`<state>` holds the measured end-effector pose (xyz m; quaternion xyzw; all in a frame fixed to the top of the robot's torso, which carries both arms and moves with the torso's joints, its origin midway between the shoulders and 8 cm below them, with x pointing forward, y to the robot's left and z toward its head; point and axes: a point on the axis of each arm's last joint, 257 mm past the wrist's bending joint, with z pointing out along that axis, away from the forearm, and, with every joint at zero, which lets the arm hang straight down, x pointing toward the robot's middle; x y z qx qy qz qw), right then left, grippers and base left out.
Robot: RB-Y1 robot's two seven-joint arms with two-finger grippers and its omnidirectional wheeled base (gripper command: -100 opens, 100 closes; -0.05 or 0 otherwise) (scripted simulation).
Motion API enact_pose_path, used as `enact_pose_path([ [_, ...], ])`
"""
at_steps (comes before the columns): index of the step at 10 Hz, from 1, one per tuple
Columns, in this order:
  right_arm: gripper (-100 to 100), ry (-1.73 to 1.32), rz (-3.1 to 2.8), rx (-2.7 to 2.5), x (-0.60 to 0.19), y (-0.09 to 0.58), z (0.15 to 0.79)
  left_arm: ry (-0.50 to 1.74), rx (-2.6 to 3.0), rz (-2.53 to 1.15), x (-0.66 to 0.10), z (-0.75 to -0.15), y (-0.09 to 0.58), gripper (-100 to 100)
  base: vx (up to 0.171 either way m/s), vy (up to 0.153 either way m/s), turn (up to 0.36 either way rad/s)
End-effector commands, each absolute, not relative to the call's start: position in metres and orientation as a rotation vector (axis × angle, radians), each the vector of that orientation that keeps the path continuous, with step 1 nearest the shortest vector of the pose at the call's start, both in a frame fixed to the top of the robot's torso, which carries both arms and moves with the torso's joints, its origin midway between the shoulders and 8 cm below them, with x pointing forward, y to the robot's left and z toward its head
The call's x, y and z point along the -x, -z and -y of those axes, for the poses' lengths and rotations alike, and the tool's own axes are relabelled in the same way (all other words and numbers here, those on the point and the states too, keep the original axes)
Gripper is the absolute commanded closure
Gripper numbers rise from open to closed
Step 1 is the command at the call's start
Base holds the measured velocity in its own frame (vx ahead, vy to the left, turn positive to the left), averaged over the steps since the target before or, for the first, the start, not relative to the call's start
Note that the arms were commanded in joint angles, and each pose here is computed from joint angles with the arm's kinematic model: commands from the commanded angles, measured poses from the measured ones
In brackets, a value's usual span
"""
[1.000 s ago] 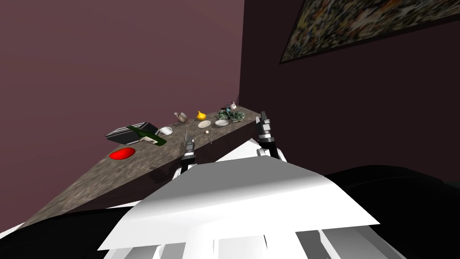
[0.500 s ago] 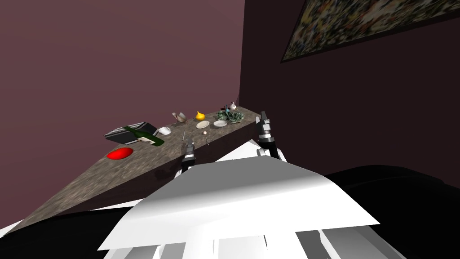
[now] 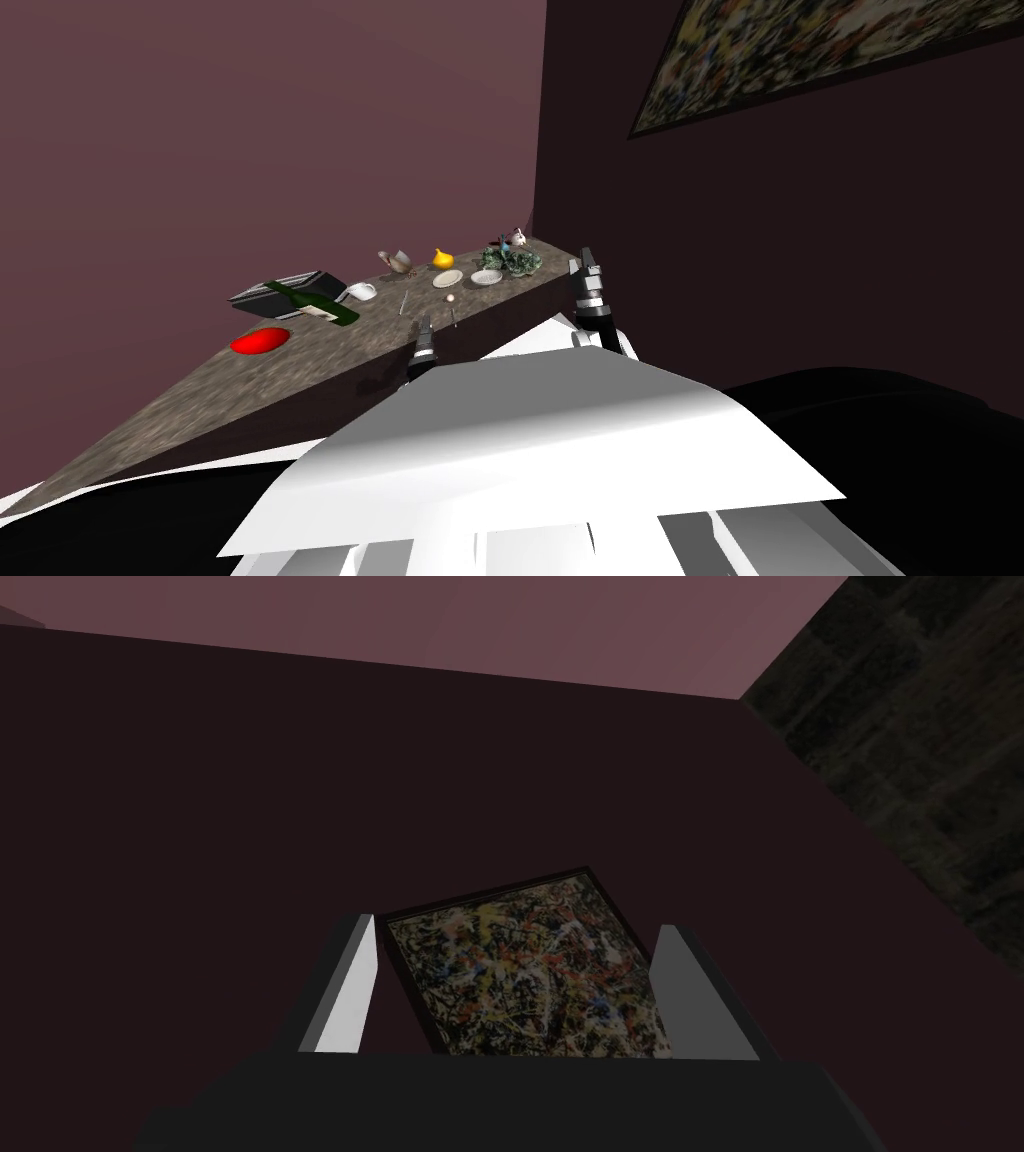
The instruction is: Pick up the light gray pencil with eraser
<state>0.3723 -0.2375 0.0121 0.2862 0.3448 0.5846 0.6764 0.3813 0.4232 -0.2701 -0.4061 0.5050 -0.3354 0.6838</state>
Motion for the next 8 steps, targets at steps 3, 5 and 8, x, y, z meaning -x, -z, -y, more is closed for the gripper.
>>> enact_pose_path([
  [3,0,-1.314,-0.775,-0.643,-0.372,-0.012,0.238,0.725,0.986,-1.136,-0.372,-0.428,0.304,-100,0.061,-0.091,0.05],
  [5,0,-1.314,-0.775,-0.643,-0.372,-0.012,0.238,0.721,1.034,-1.13,-0.367,-0.423,0.322,-100,0.06,-0.07,0.037],
  [8,0,-1.314,-0.775,-0.643,-0.372,-0.012,0.238,0.731,1.118,-1.105,-0.361,-0.407,0.346,-100,0.046,-0.063,0.027],
])
